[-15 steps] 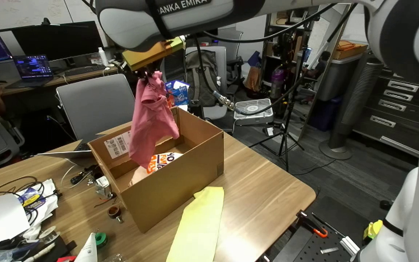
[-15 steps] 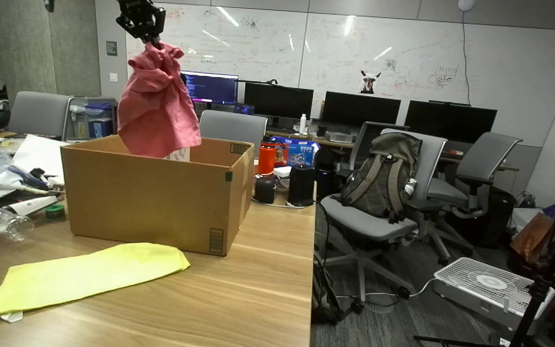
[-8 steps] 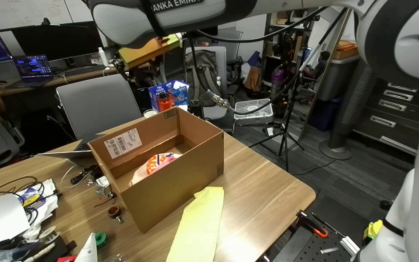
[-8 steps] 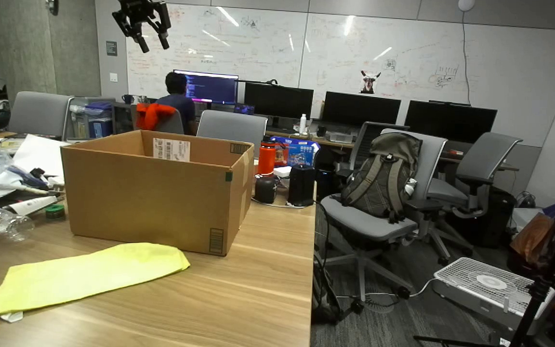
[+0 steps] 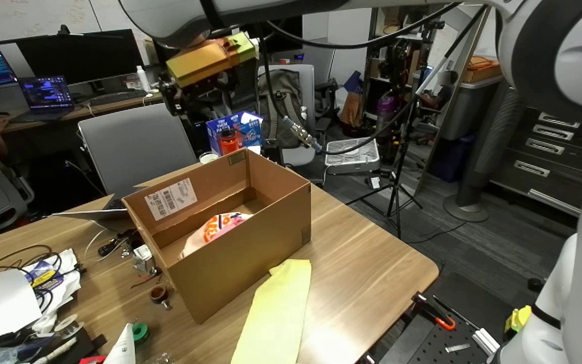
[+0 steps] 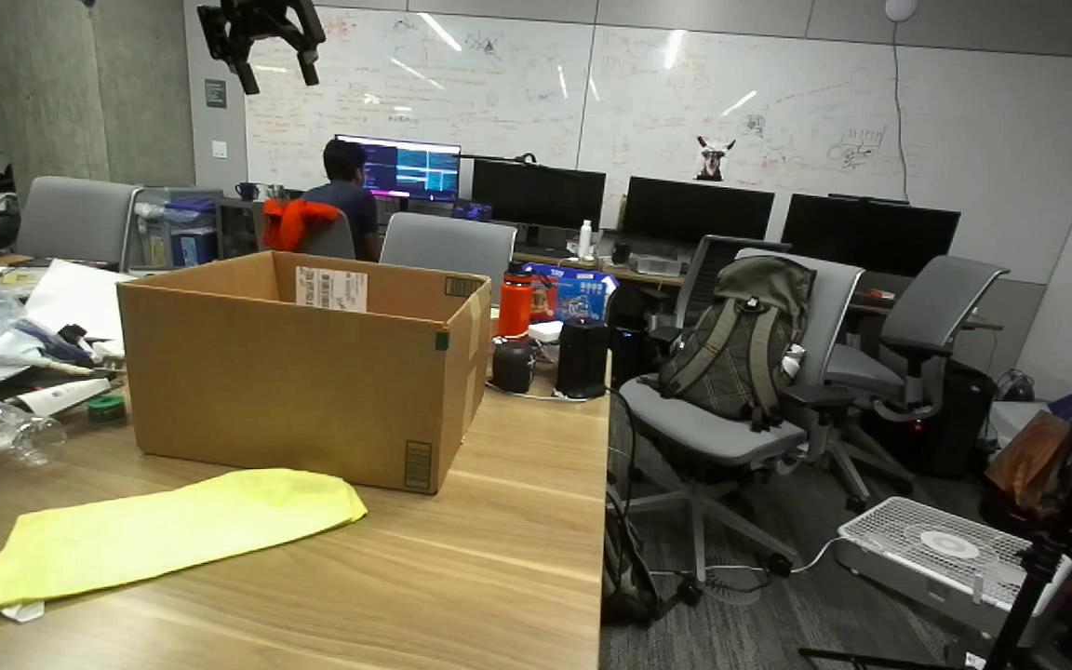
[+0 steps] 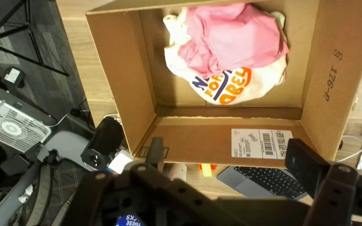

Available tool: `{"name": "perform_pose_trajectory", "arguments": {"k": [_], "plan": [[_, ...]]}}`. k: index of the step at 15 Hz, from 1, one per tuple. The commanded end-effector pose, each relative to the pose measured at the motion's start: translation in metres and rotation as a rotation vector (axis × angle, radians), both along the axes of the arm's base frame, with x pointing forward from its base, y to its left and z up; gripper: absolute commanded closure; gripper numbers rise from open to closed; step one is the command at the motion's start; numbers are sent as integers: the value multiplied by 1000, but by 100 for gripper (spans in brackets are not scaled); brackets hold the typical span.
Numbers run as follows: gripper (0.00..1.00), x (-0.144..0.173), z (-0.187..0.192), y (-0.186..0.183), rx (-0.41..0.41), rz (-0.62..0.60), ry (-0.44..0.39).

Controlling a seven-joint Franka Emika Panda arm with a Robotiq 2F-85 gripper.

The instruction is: Put the three objects into the cardboard box

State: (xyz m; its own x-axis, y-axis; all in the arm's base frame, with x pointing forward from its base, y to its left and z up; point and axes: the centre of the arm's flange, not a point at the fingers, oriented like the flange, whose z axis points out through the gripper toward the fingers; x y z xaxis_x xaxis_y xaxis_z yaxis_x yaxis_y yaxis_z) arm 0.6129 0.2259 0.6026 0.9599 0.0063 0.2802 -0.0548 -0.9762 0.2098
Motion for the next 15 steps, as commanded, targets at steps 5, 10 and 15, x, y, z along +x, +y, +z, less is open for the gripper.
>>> {"name": "perform_pose_trajectory", "arguments": {"k": [5, 10, 15], "plan": [[0, -45, 33, -17, 47, -25, 157], [0, -62, 40, -27, 58, -33, 177], [0, -92, 43, -42, 76, -25, 211]]}}
